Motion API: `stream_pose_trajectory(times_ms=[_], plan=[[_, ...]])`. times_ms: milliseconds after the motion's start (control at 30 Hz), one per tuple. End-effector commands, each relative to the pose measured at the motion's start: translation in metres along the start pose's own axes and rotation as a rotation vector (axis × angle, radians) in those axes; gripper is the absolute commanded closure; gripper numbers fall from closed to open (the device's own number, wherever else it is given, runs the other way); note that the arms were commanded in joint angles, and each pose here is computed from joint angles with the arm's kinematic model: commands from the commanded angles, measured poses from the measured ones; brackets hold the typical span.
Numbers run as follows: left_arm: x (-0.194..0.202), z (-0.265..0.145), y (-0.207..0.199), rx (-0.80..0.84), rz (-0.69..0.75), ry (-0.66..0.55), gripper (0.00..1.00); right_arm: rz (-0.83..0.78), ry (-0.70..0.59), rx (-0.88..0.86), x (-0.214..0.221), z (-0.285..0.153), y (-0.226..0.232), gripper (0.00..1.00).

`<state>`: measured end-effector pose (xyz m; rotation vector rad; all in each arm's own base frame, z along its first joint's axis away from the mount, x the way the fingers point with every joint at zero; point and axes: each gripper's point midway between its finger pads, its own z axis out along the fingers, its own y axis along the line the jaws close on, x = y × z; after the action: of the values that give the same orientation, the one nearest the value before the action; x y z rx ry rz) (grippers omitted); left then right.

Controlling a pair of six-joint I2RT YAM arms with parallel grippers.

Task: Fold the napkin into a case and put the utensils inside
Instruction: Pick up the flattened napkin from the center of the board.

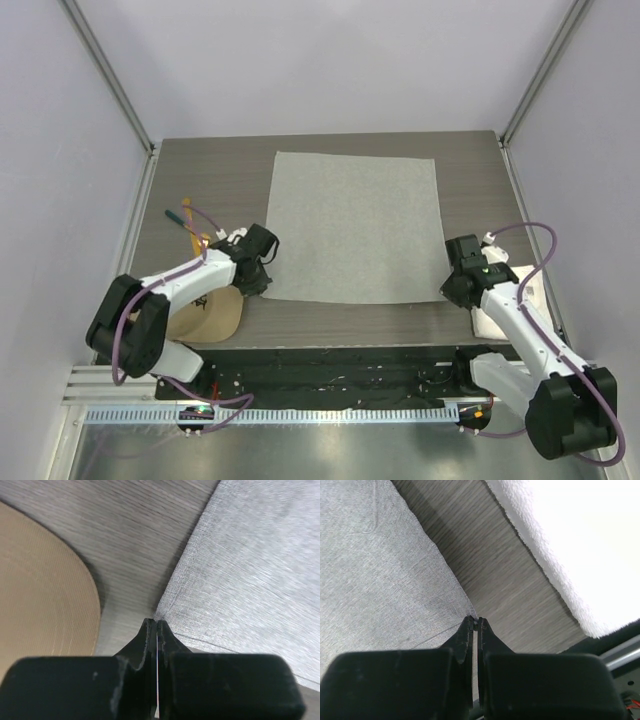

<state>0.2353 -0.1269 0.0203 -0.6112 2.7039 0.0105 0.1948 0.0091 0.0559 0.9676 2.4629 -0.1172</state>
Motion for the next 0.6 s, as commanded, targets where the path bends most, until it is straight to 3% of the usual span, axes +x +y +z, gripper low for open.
stream_pose_trajectory(times_ms=[0, 300, 433, 567], plan=[[-0.016, -0.038, -0.007, 0.131, -0.048, -0.087, 1.0, 0.026, -0.024, -0.037, -0.01, -0.031, -0.003, 0.99], [0.003, -0.111, 0.002, 0.382, -0.108, -0.077, 1.0, 0.024, 0.023, -0.145, 0.007, -0.075, -0.016, 0.99], [-0.015, -0.134, -0.001, 0.414, -0.115, -0.14, 1.0, 0.003, 0.029, -0.156, -0.002, -0.075, -0.002, 0.99], [-0.064, -0.131, -0.029, 0.397, -0.145, -0.135, 1.0, -0.042, -0.007, -0.118, -0.041, -0.056, 0.034, 0.99]])
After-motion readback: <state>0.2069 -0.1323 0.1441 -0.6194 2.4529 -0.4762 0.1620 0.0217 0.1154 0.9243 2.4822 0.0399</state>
